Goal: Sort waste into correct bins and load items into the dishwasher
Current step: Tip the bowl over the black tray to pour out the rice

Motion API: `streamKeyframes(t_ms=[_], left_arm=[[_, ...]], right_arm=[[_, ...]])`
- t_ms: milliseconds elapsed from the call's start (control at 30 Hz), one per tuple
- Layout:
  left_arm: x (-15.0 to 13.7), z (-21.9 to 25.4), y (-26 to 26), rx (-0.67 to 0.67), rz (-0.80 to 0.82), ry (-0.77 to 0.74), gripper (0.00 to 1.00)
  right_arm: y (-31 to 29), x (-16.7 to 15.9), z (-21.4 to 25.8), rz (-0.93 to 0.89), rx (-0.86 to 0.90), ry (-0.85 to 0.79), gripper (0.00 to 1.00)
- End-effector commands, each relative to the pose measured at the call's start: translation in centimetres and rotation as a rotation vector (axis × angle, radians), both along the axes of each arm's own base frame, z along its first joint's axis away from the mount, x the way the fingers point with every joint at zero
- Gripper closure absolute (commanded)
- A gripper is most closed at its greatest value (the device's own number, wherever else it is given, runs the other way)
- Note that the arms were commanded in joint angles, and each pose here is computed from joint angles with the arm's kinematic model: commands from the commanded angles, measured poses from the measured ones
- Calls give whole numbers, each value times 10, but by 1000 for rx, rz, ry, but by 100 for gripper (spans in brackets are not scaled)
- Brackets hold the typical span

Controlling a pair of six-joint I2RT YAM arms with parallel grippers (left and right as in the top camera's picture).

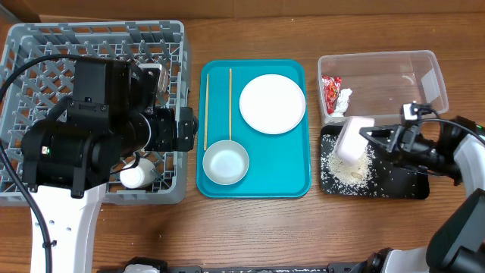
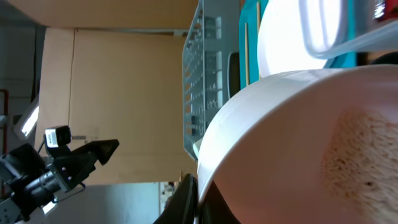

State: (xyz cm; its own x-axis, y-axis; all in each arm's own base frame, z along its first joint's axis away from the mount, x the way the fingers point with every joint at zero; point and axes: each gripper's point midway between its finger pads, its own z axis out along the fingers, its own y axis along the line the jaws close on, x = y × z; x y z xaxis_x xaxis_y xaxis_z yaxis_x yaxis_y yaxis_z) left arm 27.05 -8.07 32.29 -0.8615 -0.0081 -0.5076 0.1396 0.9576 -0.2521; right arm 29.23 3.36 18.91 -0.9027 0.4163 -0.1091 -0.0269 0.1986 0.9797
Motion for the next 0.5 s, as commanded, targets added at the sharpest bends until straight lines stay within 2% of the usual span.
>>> streamKeyframes(t_ms=[0, 167, 233, 267, 333, 367, 467], left_arm=[[2, 3, 1, 1, 8, -11, 0], [2, 3, 1, 1, 8, -11, 0], [2, 3, 1, 1, 8, -11, 0], [2, 3, 1, 1, 8, -11, 0], [2, 3, 1, 1, 8, -11, 0], [2, 3, 1, 1, 8, -11, 0], [2, 3, 1, 1, 8, -11, 0]], right_arm=[[-8, -2, 0, -13, -39, -79, 96], [-5, -10, 1, 16, -77, -141, 96], [-6, -7, 7, -24, 13, -47, 96], [-4, -9, 17, -30, 31, -104, 96], [-5, -10, 10, -11, -20, -134, 96], [-5, -11, 10, -21, 13, -69, 96], [-4, -15, 9, 1, -31, -132, 96]])
